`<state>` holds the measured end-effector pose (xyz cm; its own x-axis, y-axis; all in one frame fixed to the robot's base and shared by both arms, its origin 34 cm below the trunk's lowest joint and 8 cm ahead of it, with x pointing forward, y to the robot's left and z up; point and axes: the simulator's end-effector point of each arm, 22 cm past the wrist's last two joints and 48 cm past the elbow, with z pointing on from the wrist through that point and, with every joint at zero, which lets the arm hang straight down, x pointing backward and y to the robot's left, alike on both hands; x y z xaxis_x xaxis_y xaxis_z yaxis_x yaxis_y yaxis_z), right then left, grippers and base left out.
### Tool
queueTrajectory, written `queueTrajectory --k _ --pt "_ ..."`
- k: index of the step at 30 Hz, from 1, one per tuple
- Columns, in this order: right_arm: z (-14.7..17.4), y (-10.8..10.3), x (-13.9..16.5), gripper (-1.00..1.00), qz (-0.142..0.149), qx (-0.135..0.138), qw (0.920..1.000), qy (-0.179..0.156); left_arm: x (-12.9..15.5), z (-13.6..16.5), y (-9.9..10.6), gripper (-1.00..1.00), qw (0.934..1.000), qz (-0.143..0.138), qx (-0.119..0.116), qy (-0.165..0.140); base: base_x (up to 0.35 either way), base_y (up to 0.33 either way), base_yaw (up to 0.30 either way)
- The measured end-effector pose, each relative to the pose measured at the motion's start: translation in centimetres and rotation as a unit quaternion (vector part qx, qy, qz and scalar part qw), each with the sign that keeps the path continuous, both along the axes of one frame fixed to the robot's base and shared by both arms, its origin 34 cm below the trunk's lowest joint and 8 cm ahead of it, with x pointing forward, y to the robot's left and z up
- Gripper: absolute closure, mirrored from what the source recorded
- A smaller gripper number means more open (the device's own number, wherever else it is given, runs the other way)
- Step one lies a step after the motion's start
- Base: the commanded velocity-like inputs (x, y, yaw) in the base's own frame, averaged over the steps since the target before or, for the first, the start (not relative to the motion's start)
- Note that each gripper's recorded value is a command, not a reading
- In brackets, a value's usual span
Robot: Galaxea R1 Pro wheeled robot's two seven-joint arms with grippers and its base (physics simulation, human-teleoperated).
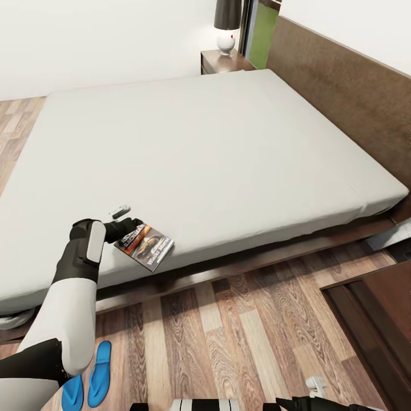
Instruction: In the bedroom, move the book from the bed onto either nightstand, and place the two sandals side by side next to the bed.
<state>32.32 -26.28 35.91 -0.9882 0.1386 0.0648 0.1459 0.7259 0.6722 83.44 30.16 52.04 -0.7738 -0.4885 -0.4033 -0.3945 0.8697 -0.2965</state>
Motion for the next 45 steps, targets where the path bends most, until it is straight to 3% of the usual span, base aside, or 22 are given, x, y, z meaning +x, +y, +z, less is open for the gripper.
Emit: queueTrajectory --k 27,39,45 --pt "0.0 0.0 0.0 -1.0 0.0 0.0 1.0 0.0 -0.1 0.0 0.2 -1.0 1.0 0.003 -0.001 0.001 0.0 0.0 0.0" --pt "2.3 0.0 0.2 -1.0 0.0 0.001 1.0 0.001 0.2 2.3 0.4 -1.0 1.0 0.004 0.0 0.001 0.0 0.0 0.0" --pt "3.4 0.0 0.3 -1.0 0.0 0.0 1.0 0.001 0.3 3.5 1.5 -1.0 0.9999 0.008 0.007 0.001 0.0 0.0 0.0"
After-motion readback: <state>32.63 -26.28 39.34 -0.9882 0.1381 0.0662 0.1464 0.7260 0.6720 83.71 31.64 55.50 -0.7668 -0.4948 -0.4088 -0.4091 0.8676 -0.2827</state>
